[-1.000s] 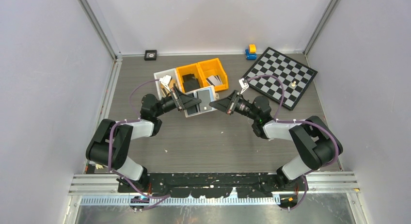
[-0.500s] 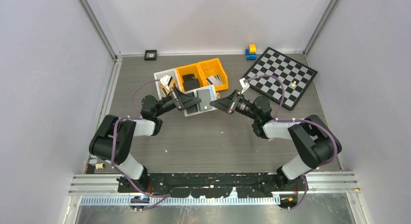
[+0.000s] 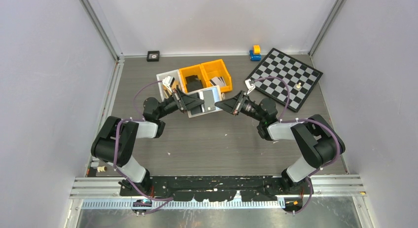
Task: Take the credit cards out of the card holder
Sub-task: Remove the credit card from the card holder.
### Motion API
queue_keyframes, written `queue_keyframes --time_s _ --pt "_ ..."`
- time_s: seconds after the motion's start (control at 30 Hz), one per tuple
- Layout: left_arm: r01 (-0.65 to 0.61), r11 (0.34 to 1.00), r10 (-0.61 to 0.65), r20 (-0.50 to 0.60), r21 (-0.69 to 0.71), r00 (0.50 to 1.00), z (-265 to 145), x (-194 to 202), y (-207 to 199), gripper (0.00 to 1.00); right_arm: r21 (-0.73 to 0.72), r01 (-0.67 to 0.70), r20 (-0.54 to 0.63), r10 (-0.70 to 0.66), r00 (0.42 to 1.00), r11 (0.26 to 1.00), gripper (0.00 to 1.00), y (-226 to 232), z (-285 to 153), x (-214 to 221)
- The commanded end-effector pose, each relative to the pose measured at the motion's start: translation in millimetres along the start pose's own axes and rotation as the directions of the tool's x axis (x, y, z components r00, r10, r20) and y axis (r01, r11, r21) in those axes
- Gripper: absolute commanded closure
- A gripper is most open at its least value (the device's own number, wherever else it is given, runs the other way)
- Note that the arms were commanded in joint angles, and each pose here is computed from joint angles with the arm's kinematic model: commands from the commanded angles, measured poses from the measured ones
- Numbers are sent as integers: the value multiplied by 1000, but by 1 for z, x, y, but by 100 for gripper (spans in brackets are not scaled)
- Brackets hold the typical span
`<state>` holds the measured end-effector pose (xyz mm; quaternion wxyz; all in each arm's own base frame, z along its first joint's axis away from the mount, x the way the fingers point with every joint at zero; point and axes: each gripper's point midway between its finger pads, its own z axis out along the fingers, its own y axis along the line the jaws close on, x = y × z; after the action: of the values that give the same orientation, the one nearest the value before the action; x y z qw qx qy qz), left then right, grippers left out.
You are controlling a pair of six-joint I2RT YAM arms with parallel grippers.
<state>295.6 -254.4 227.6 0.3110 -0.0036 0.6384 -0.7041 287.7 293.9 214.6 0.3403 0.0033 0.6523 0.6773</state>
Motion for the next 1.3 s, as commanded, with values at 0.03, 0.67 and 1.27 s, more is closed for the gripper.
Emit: queue_keyframes --time_s 0.03,0.67,1.27 --pt "-71 995 71 7 64 997 -1 -7 -18 87 -37 44 67 -41 997 998 100 9 -2 -18" --pt "18 995 -8 95 -98 995 -24 -25 27 100 209 18 209 -63 976 978 100 -41 -32 -49" --pt "-59 776 235 201 -628 951 -65 -73 88 100 528 -36 173 -66 983 848 100 -111 -51 -46"
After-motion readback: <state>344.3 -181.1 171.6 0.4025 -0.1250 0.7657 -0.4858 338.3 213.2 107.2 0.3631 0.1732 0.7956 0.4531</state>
